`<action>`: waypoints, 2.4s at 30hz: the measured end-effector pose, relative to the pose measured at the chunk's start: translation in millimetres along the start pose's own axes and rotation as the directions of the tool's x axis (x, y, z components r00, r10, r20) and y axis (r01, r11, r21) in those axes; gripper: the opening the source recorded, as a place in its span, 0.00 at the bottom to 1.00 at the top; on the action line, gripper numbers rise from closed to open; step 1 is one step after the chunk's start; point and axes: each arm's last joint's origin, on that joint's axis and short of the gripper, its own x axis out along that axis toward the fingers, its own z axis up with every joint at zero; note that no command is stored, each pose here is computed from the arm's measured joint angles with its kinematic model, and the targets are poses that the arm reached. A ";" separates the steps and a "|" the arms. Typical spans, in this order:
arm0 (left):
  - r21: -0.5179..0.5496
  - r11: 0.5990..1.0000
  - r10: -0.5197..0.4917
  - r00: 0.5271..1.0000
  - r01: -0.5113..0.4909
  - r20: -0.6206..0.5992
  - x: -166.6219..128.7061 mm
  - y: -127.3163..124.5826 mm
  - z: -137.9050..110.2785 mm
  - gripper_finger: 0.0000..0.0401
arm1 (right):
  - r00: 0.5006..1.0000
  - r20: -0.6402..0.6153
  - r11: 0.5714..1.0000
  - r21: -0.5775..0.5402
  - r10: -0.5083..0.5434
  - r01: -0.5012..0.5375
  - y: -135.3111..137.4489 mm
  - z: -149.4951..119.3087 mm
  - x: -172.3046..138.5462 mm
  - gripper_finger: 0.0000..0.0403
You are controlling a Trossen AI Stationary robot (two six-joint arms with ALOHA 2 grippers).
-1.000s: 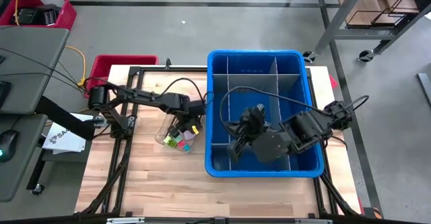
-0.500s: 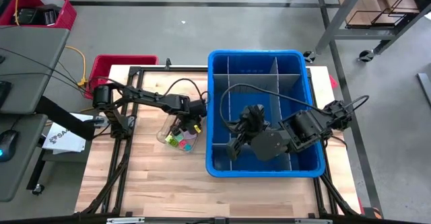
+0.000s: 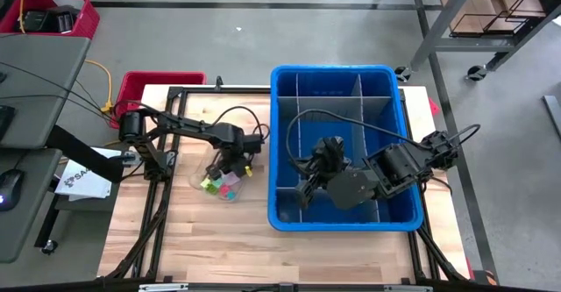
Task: Sort blocks
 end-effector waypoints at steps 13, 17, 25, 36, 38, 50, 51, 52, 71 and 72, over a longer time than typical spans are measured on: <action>-0.081 0.989 -0.129 0.988 0.122 -0.085 -0.6 -17.1 -0.8 0.16 | 1.000 0.000 1.000 -0.004 0.001 -0.001 0.1 0.0 -0.1 0.00; -0.140 0.978 -0.168 0.979 0.151 -0.113 -1.4 -22.0 -1.8 0.10 | 1.000 0.000 1.000 -0.004 0.001 -0.001 0.1 0.0 -0.1 0.00; -0.161 0.959 -0.261 0.949 0.234 -0.178 -4.5 -32.8 -5.3 0.01 | 1.000 -0.001 1.000 -0.008 0.002 -0.002 0.4 -0.4 -0.6 0.00; -0.222 0.963 -0.200 0.958 0.153 -0.205 -40.1 -37.7 2.2 0.00 | 1.000 -0.022 0.999 -0.033 0.020 -0.021 0.9 -1.1 -0.6 0.00; -0.224 0.970 -0.134 0.971 0.088 -0.196 -60.1 -36.5 1.2 0.00 | 1.000 -0.021 0.999 -0.048 0.020 -0.021 1.0 -1.0 -0.6 0.00; -0.608 0.634 0.577 0.816 -0.478 -0.039 -199.9 -26.0 -34.6 0.00 | 0.993 0.106 0.979 -0.201 0.048 -0.026 10.9 3.4 -33.4 0.00; -0.667 0.569 0.650 0.760 -0.482 0.005 -211.1 -25.1 -35.0 0.00 | 0.991 0.124 0.976 -0.216 0.046 -0.018 11.1 4.4 -38.3 0.00; -0.715 0.515 0.711 0.702 -0.473 0.047 -220.5 -24.8 -33.9 0.00 | 0.988 0.144 0.973 -0.231 0.047 -0.013 12.1 4.4 -44.4 0.00; -0.937 0.257 0.949 0.244 -0.236 0.199 -263.6 -11.3 -2.2 0.00 | 0.912 0.395 0.905 -0.341 -0.107 0.254 -14.9 25.3 -113.2 0.00; -0.940 0.250 0.951 0.241 -0.231 0.193 -264.2 -8.8 -6.2 0.00 | 0.902 0.409 0.898 -0.333 -0.138 0.288 -21.5 30.2 -112.5 0.00</action>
